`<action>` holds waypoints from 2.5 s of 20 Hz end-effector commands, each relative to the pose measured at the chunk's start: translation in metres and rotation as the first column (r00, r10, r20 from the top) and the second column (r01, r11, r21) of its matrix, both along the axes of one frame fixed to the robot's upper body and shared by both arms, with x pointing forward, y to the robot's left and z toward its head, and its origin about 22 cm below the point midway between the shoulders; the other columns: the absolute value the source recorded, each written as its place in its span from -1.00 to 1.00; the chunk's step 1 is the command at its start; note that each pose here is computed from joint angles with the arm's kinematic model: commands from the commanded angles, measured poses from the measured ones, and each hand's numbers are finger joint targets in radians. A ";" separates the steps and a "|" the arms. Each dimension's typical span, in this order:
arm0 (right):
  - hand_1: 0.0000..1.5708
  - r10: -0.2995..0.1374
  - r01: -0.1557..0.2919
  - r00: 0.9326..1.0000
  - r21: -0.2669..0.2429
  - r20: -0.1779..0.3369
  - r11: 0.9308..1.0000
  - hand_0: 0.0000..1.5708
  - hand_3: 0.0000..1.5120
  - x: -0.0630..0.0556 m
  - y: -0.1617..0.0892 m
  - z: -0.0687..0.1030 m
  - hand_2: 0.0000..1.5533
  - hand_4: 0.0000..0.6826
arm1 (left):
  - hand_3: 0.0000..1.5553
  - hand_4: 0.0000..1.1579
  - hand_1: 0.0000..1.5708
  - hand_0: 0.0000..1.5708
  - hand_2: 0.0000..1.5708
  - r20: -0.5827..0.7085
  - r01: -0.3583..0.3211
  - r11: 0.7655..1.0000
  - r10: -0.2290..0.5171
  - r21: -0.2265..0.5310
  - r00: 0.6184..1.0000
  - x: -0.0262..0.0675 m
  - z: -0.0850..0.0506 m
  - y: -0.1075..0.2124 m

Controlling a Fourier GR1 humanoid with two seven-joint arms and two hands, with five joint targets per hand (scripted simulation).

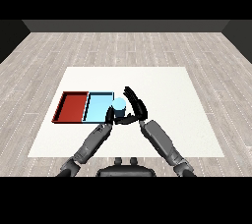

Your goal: Pick the blue can and put it in the blue box

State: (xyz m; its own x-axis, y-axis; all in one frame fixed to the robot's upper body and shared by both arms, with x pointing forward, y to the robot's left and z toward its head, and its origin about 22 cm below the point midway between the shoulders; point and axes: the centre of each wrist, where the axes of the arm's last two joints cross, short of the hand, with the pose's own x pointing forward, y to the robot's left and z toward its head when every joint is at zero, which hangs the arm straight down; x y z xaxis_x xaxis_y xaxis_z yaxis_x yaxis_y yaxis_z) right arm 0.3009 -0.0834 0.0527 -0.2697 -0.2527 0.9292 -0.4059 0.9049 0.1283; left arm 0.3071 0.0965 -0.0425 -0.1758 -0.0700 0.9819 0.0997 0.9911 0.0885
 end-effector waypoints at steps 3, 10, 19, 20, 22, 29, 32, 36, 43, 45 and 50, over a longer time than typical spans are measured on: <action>-1.00 -0.052 0.052 0.999 0.054 -0.004 0.997 -1.00 -1.00 -0.033 -0.027 0.008 -1.00 -1.00 | 0.93 0.95 1.00 1.00 1.00 -0.004 -0.015 1.000 0.015 -0.004 1.000 0.0062 -0.006 0.006; -1.00 -0.154 0.149 0.987 0.107 0.040 0.983 -1.00 -1.00 -0.046 -0.081 0.024 -1.00 -1.00 | 0.92 0.95 1.00 1.00 1.00 -0.012 -0.039 0.997 0.040 0.060 0.999 0.0086 0.000 0.019; -1.00 -0.312 0.301 0.947 0.129 0.073 0.945 -1.00 -1.00 -0.065 -0.160 0.040 -1.00 -1.00 | 0.92 0.98 1.00 1.00 1.00 -0.044 -0.170 0.973 0.179 0.156 0.983 0.0337 -0.004 0.094; -1.00 -0.307 0.298 0.950 0.125 0.057 0.946 -1.00 -1.00 -0.057 -0.163 0.022 -1.00 -1.00 | 0.92 0.96 1.00 1.00 1.00 -0.081 -0.213 0.959 0.231 0.188 0.970 0.0416 0.010 0.095; -1.00 -0.323 0.314 0.945 0.135 0.048 0.940 -1.00 -1.00 -0.050 -0.149 0.025 -1.00 -1.00 | 0.92 0.93 1.00 1.00 1.00 -0.119 -0.264 0.944 0.291 0.198 0.949 0.0510 0.016 0.126; -1.00 -0.354 0.347 0.934 0.124 0.036 0.929 -1.00 -1.00 -0.040 -0.150 0.027 -1.00 -1.00 | 0.94 0.83 1.00 1.00 1.00 -0.277 -0.333 0.890 0.420 0.311 0.864 0.0573 -0.005 0.180; -1.00 -0.363 0.358 0.931 0.106 0.031 0.928 -1.00 -1.00 -0.041 -0.169 0.016 -1.00 -1.00 | 0.91 0.82 1.00 1.00 1.00 -0.301 -0.344 0.854 0.471 0.389 0.829 0.0685 0.000 0.185; -1.00 -0.360 0.361 0.932 0.127 -0.027 0.924 -1.00 -1.00 -0.027 -0.152 0.006 -1.00 -1.00 | 0.82 0.67 1.00 1.00 0.96 -0.381 -0.300 0.827 0.501 0.475 0.777 0.0637 -0.015 0.179; -1.00 -0.370 0.372 0.928 0.119 -0.034 0.921 -1.00 -1.00 -0.029 -0.164 -0.018 -1.00 -1.00 | 0.27 0.48 0.84 0.84 0.72 -0.488 -0.187 0.814 0.495 0.550 0.719 0.0584 -0.031 0.155; -1.00 -0.377 0.379 0.925 0.119 -0.038 0.918 -1.00 -1.00 -0.028 -0.177 -0.024 -1.00 -1.00 | -0.07 0.49 0.95 0.95 0.84 -0.510 -0.152 0.798 0.505 0.584 0.696 0.0505 -0.042 0.143; -1.00 -0.354 0.354 0.935 0.113 -0.023 0.928 -1.00 -1.00 -0.033 -0.169 -0.026 -1.00 -1.00 | -1.00 0.09 1.00 1.00 0.89 -0.608 -0.200 0.853 0.490 0.482 0.625 0.0284 -0.059 0.174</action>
State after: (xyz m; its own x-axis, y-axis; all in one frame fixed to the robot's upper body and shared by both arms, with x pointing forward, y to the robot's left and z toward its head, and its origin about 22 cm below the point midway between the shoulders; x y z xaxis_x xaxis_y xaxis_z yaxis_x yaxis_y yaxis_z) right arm 0.2701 -0.2533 0.0291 -0.3570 -0.2513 0.8997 -0.0496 0.9669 0.2504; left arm 0.3684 0.2533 -0.0693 0.5275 -0.4318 0.7316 -0.0543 0.8423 0.5363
